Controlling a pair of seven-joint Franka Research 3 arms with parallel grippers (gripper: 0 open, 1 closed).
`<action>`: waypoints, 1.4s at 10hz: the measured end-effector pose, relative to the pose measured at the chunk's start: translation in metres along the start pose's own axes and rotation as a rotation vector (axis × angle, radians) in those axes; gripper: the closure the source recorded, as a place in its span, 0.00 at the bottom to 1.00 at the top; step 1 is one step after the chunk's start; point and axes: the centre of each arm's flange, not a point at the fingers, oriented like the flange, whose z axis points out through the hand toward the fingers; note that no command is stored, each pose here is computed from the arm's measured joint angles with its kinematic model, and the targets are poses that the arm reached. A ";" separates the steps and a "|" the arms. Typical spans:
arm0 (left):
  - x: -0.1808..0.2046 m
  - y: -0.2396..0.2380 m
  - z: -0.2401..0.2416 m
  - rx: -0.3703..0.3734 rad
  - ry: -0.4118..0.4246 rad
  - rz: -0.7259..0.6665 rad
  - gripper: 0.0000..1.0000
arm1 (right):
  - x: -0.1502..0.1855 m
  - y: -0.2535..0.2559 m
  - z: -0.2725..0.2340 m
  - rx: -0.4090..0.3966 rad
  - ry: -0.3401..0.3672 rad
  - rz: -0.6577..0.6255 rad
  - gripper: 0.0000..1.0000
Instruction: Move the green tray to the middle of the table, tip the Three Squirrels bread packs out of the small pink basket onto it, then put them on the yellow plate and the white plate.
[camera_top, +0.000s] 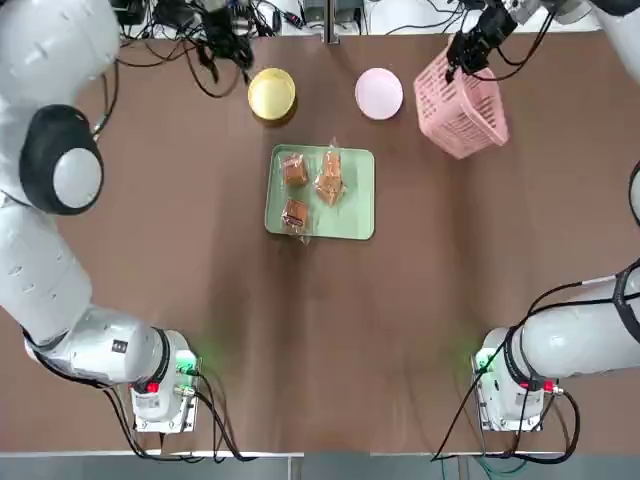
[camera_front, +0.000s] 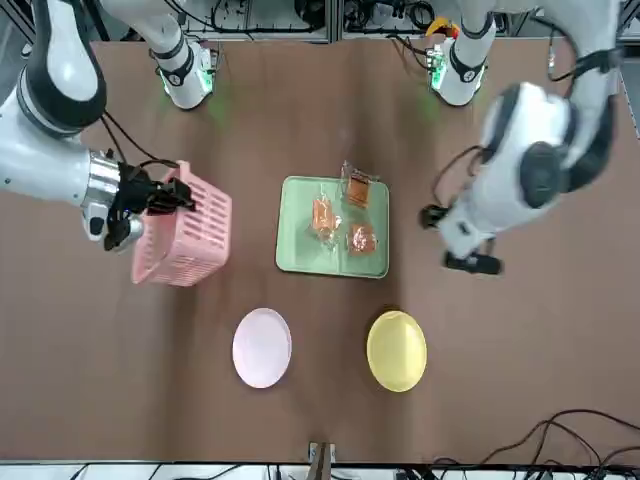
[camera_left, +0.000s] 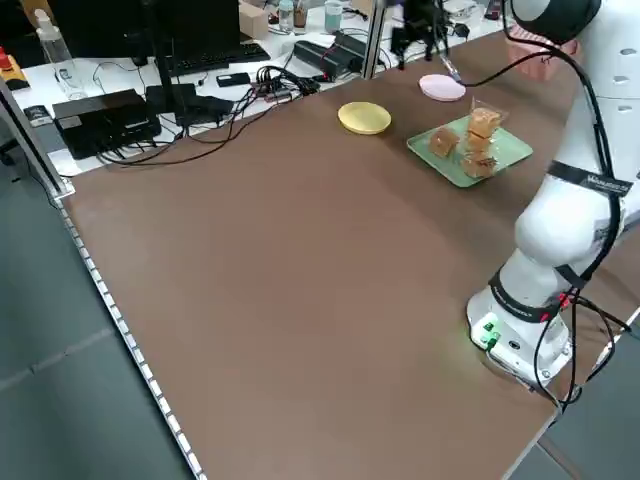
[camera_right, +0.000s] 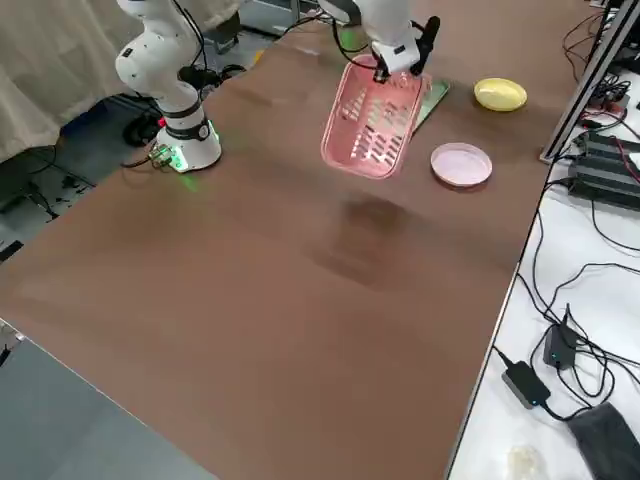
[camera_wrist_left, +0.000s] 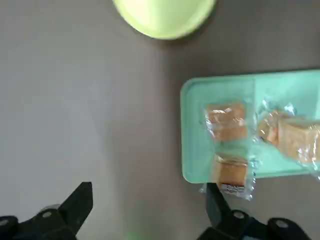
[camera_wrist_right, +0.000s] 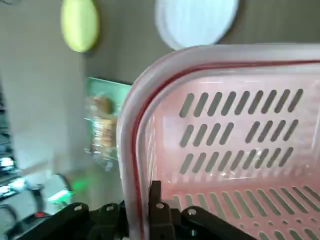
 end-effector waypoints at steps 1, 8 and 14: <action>-0.005 0.045 0.027 0.018 -0.025 0.003 0.00 | -0.002 0.012 0.002 -0.086 -0.018 -0.001 0.93; -0.008 0.121 0.113 0.001 0.110 -0.179 0.00 | -0.040 0.066 0.057 -0.363 -0.026 0.171 0.93; -0.005 0.125 0.173 0.005 0.154 -0.273 0.00 | -0.063 0.064 0.124 -0.439 0.000 0.120 0.93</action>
